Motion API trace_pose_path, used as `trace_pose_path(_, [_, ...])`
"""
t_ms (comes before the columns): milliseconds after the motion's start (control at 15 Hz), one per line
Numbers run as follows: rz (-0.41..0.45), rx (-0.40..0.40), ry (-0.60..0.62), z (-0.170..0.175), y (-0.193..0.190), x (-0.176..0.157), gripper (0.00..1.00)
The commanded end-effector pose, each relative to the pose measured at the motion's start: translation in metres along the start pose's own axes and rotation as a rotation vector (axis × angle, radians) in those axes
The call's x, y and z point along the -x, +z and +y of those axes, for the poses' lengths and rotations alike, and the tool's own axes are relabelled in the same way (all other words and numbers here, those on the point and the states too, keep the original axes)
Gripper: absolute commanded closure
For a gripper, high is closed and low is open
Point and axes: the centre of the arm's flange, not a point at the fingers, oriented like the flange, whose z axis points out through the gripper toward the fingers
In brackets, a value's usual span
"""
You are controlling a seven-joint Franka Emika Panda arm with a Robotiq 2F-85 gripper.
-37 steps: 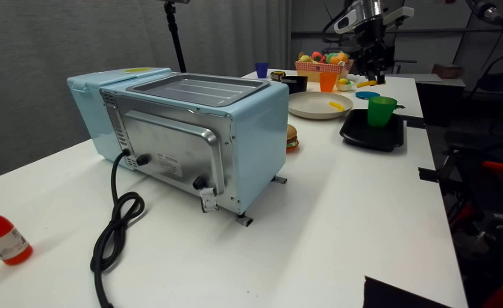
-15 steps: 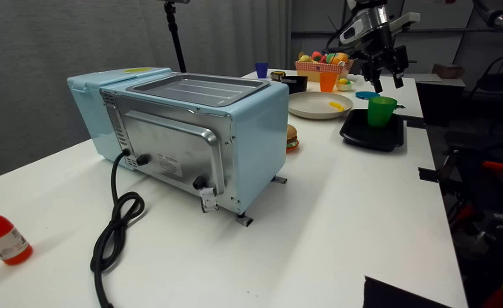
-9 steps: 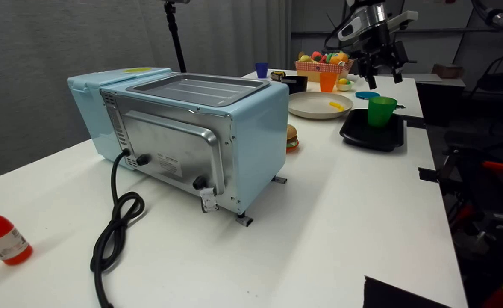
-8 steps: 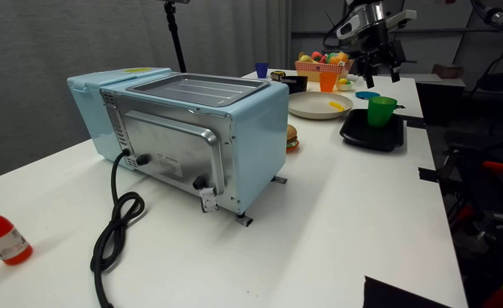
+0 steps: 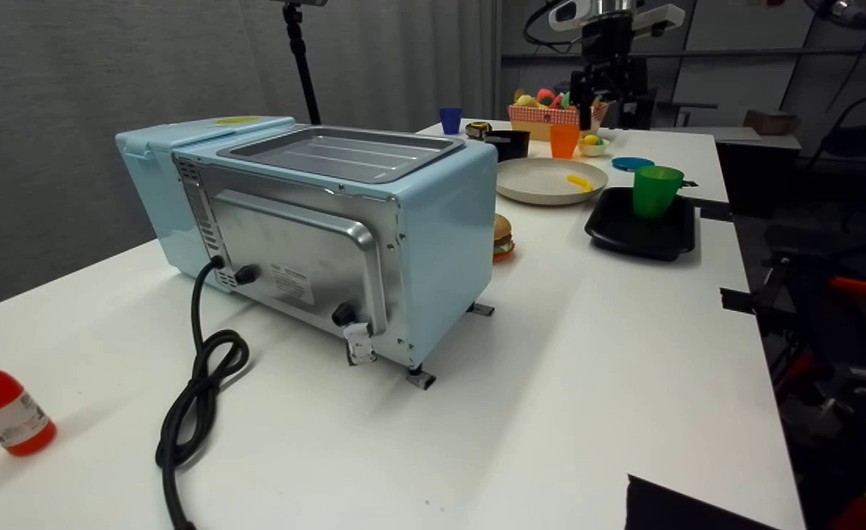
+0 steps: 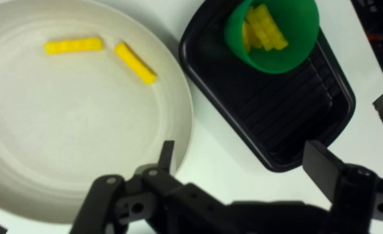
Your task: Remove the potato chips from the grey plate and put them in the dark green cup
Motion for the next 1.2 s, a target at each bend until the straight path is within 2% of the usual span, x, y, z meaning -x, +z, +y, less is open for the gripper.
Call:
trace_pose_path(0, [0.078,0.086,-0.042,-0.004,-0.028,-0.013,0.00])
trace_pose_path(267, [0.127,0.160,-0.051,-0.001,-0.062,-0.014,0.00])
trace_pose_path(333, [0.087,0.118,-0.029,0.003,-0.041,-0.017,0.00])
trace_pose_path(533, [0.102,0.146,-0.030,0.003,-0.057,-0.017,0.00])
trace_pose_path(1133, [0.103,0.147,-0.031,0.003,-0.058,-0.017,0.00])
